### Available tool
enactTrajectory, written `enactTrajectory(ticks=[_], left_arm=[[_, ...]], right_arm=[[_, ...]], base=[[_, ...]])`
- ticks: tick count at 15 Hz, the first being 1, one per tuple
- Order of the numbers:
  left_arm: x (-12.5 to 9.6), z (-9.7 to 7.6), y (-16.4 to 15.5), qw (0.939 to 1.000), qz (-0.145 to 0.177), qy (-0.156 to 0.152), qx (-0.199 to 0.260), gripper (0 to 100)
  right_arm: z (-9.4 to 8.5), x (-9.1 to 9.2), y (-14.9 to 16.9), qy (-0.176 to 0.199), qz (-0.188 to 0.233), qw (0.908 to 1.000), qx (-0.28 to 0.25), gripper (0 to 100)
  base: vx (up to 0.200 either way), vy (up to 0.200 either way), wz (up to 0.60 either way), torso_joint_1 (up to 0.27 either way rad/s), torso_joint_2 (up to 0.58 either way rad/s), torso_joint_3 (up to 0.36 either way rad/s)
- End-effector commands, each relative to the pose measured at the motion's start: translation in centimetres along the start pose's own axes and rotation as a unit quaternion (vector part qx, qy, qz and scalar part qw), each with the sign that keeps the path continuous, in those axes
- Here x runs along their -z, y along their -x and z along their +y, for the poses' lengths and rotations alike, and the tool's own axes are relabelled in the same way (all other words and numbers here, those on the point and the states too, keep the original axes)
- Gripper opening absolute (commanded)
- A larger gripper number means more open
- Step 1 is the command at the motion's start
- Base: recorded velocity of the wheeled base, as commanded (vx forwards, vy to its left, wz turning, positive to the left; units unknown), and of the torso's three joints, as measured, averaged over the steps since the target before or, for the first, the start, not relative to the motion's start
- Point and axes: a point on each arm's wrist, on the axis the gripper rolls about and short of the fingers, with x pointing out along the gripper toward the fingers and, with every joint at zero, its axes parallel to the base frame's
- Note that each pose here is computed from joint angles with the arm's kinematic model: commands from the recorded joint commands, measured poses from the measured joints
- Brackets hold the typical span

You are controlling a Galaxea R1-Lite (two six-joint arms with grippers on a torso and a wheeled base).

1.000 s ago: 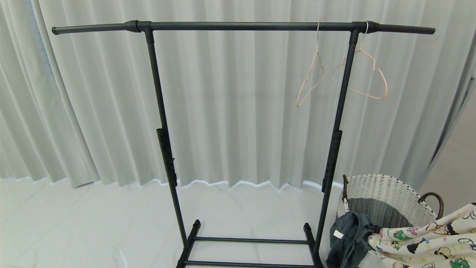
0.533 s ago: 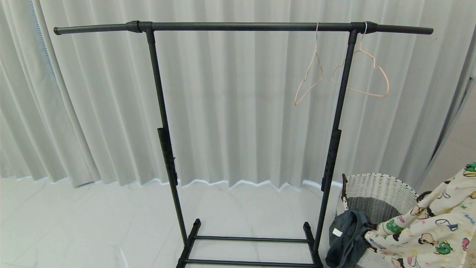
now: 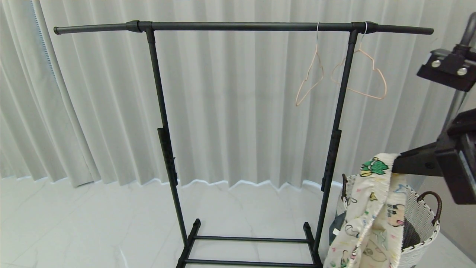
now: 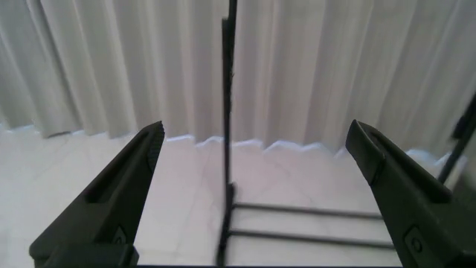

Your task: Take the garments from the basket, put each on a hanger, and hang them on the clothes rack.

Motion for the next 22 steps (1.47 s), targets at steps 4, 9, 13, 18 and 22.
enactTrajectory(ticks=[4,9,13,18,22], left_arm=[[-9.6,-0.2,-1.4,0.9982,-0.022,0.008,0.056,100],[-17.6,-1.2,-9.2,0.9869,0.028,-0.059,0.148,100],[-17.3,-3.9,-14.2,0.968,0.066,-0.058,0.235,100],[-14.8,-10.0,-16.9,0.9595,0.105,-0.064,0.253,100],[-10.8,-15.5,-12.8,0.9132,0.187,-0.06,0.357,100]], right_arm=[[1.7,-0.2,-4.6,0.043,-0.017,0.9987,-0.023,0],[2.9,-1.2,-6.3,0.055,-0.057,0.9961,-0.039,0],[3.3,-2.5,-7.4,0.048,-0.11,0.9918,-0.045,0],[3.7,-3.7,-8.8,0.044,-0.148,0.9868,-0.05,0],[4.3,-4.6,-8.9,0.048,-0.174,0.9818,-0.06,0]], base=[[0.0,0.0,0.0,0.0,0.0,0.0],[0.0,0.0,0.0,0.0,0.0,0.0],[0.0,0.0,0.0,0.0,0.0,0.0],[0.0,0.0,0.0,0.0,0.0,0.0],[0.0,0.0,0.0,0.0,0.0,0.0]])
